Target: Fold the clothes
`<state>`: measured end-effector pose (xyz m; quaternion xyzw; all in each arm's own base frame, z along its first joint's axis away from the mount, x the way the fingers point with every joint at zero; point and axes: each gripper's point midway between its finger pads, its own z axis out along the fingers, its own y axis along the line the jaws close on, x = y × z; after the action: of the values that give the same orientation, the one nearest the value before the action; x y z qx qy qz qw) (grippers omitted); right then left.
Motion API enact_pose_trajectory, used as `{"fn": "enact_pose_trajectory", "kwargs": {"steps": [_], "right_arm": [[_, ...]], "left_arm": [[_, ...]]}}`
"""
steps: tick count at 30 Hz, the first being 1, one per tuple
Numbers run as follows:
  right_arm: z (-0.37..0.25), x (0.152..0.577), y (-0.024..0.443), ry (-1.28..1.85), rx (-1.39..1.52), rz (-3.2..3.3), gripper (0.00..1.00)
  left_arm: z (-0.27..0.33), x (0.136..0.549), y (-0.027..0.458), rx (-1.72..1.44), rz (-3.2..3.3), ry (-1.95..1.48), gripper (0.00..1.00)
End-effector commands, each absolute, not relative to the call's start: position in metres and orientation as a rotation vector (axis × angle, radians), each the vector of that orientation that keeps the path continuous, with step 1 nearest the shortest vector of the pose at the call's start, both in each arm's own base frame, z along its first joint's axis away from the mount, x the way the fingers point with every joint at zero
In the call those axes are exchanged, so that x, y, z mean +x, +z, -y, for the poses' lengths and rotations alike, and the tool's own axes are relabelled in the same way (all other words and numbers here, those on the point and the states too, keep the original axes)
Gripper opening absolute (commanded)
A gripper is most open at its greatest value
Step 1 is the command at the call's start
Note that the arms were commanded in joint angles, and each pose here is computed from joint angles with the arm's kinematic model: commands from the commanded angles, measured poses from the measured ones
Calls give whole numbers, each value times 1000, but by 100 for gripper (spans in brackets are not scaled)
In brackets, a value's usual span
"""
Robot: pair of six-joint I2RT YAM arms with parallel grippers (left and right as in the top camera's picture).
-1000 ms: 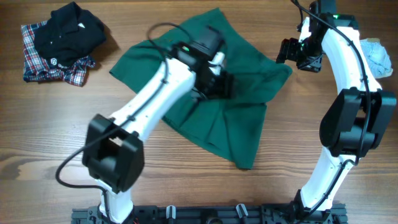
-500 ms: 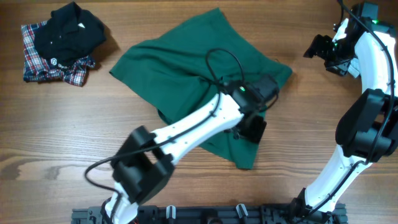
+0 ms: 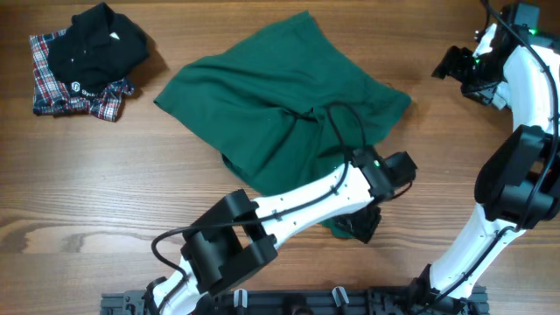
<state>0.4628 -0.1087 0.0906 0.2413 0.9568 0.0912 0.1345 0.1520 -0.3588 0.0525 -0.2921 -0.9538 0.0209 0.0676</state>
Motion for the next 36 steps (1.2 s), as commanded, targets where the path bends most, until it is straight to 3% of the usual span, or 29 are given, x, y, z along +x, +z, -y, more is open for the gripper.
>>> {"fn": "enact_pose_trajectory", "kwargs": {"steps": [1,23,24,27,31,33,34,36], "right_arm": [[114,463,85,284,715,-2774,88],[119,474,89,274,694,-2727,88],[118,474,89,274,695,-2727,88],[118,474,89,275,694,-2727,87],[118,473,89,274,694,-2730,87],[118,473,89,275,695,-2731,87],[118,473,89,274,692,-2732,87],[118,473,88,275,693,-2733,87]], "left_arm": [[359,150,49,-855,2891,27,75],[351,148,11,-1119,2813,-171,75],[351,148,11,-1120,2813,-171,72],[351,148,11,-1119,2812,-172,45],[347,148,2,-1107,2795,-199,32],[345,148,-3,-1101,2784,-215,17],[342,148,-4,-1093,2775,-228,4],[333,151,-2,-1061,2761,-256,4]]}}
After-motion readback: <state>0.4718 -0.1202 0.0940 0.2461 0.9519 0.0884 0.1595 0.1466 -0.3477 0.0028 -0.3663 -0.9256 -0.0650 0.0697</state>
